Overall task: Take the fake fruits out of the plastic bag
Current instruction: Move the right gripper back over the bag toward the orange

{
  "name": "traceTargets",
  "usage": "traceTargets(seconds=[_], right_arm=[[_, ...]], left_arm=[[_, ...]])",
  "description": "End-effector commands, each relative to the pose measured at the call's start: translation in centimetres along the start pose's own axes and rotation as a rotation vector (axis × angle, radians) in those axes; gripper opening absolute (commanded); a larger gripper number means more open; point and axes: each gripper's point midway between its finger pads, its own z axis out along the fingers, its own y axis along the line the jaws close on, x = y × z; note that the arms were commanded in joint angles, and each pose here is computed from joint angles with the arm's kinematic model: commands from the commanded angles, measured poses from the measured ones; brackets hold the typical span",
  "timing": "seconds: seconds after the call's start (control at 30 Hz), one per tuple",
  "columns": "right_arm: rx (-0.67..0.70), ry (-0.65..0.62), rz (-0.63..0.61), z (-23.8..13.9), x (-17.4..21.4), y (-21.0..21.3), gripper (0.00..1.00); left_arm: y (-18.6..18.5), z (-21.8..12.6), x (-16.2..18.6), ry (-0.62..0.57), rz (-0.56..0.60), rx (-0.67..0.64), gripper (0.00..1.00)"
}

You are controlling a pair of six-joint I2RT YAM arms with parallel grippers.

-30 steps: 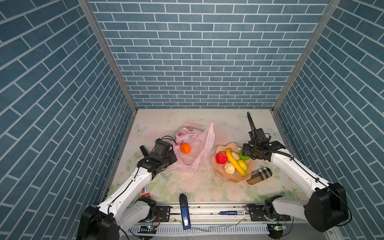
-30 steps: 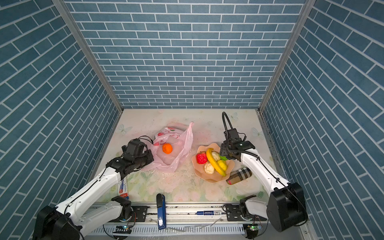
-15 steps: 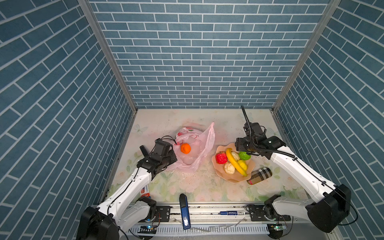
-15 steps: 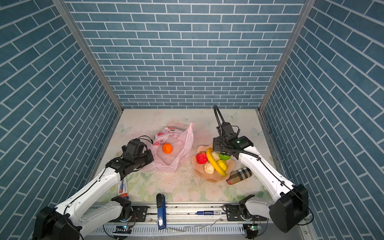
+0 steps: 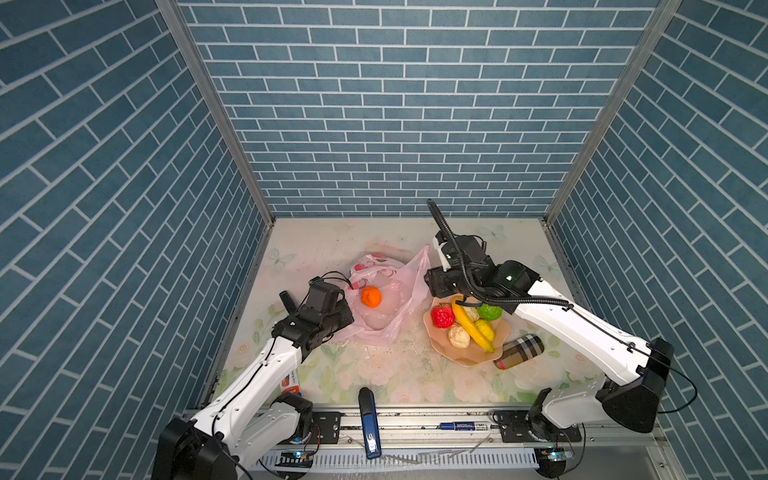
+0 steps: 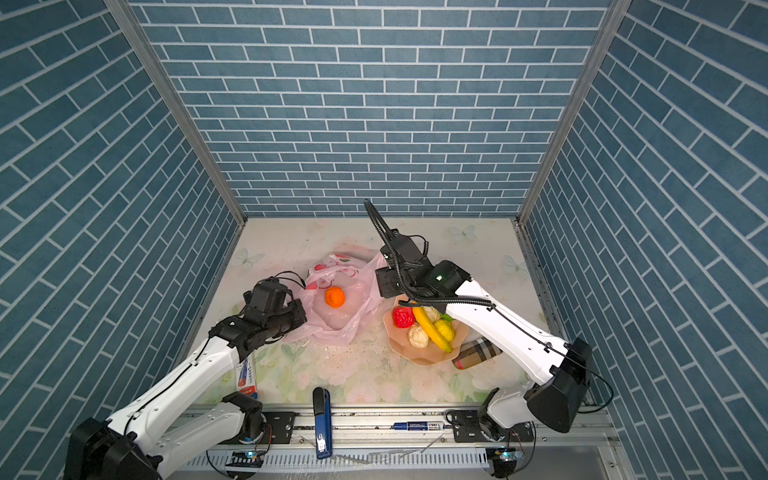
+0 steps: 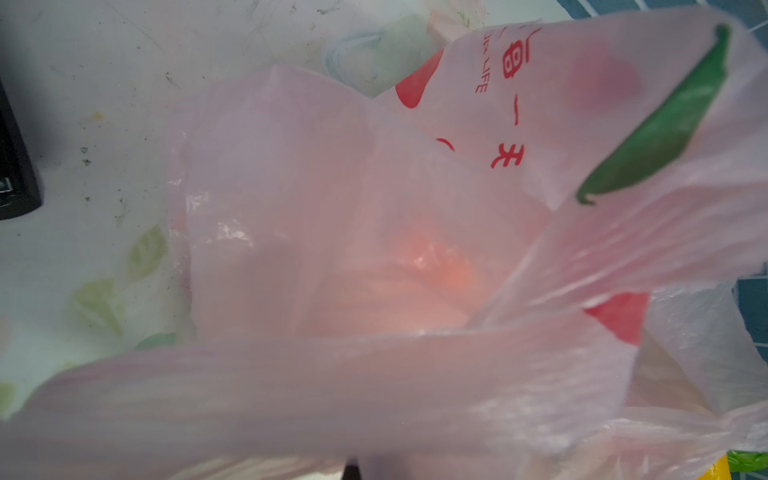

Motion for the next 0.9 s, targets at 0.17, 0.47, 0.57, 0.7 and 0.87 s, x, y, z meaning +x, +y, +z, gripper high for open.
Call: traceTargets(seconds=[0.17, 0.47, 0.57, 0.7, 0.87], right_arm=[[-0.112, -0.106, -0.179, 1.2, -4.5, 8.2, 0.59], [-0.157, 0.004, -0.185, 8.8, -2.5, 11.9, 0.59], [-0.153, 0.045, -0.19, 10.6, -1.3, 12.0, 0.59], [-0.149, 0.102, -0.176, 12.7, 0.3, 11.5, 0.59], [-0.139, 0.159, -0.107, 15.2, 1.8, 9.7, 0.59]], left_arm=[[0.9, -0.4, 0.6, 0.005, -0.002, -0.011, 0.0], [0.9, -0.3, 1.0, 0.014, -0.013, 0.003, 0.0], [0.8, -0.4, 1.2, 0.021, -0.012, 0.005, 0.0], [1.1, -0.4, 1.4, 0.026, -0.013, 0.0, 0.0], [1.7, -0.3, 1.8, 0.032, -0.016, -0.017, 0.0]])
